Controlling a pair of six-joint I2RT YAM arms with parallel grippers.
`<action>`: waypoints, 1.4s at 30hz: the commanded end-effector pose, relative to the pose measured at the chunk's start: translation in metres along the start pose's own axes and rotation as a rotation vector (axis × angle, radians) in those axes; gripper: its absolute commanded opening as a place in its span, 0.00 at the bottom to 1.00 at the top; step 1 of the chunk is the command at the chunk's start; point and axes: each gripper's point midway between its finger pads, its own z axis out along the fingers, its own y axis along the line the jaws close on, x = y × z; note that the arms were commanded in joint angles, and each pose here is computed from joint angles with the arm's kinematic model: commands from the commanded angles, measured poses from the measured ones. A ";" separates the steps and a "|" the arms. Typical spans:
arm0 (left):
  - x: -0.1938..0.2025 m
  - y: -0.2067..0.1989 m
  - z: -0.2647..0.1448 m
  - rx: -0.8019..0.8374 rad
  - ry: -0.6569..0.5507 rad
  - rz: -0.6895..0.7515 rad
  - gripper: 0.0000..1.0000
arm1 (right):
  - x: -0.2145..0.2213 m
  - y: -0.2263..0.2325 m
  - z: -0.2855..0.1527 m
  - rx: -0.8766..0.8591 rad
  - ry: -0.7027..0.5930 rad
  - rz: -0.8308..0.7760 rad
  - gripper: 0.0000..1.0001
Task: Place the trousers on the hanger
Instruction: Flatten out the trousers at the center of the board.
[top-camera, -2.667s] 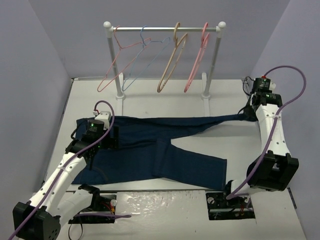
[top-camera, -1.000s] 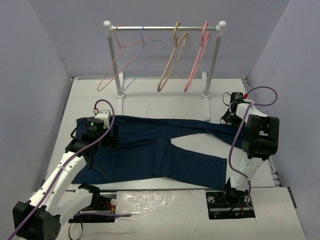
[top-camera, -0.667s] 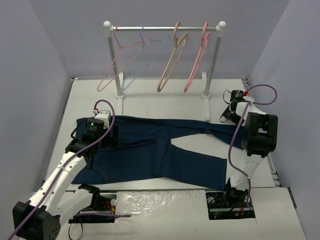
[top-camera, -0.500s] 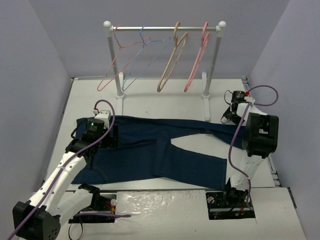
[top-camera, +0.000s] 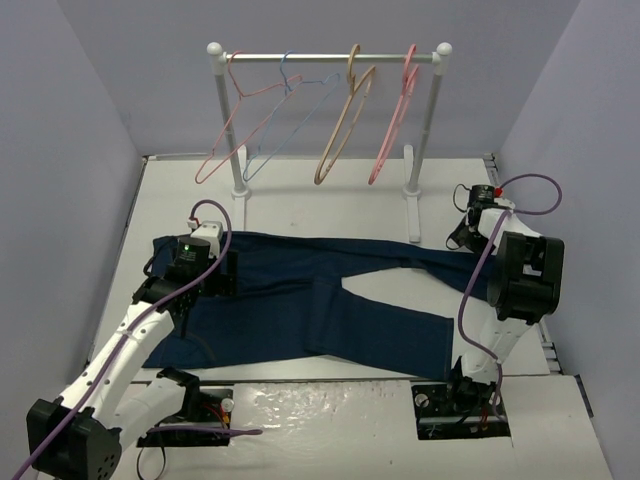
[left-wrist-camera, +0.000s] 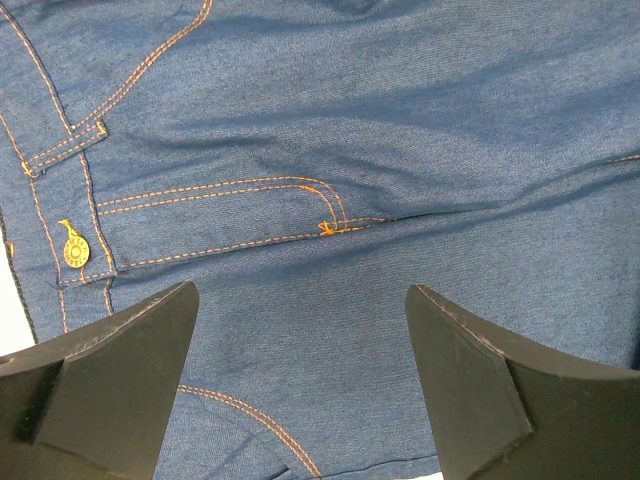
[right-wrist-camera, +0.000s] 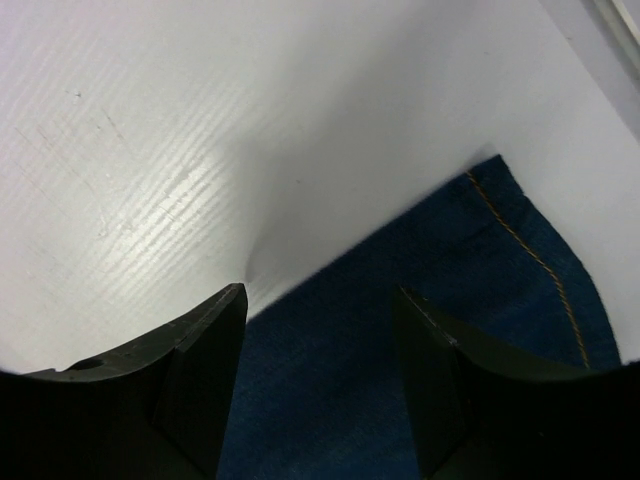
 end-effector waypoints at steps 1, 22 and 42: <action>-0.026 -0.004 -0.006 0.014 -0.076 -0.004 0.82 | -0.013 -0.015 -0.019 0.029 -0.045 -0.004 0.57; -0.027 -0.004 -0.007 0.014 -0.080 -0.005 0.82 | 0.042 -0.010 0.020 -0.009 0.099 -0.021 0.26; -0.027 -0.003 -0.008 0.012 -0.082 -0.004 0.82 | -0.064 0.019 -0.082 -0.231 -0.217 0.062 0.00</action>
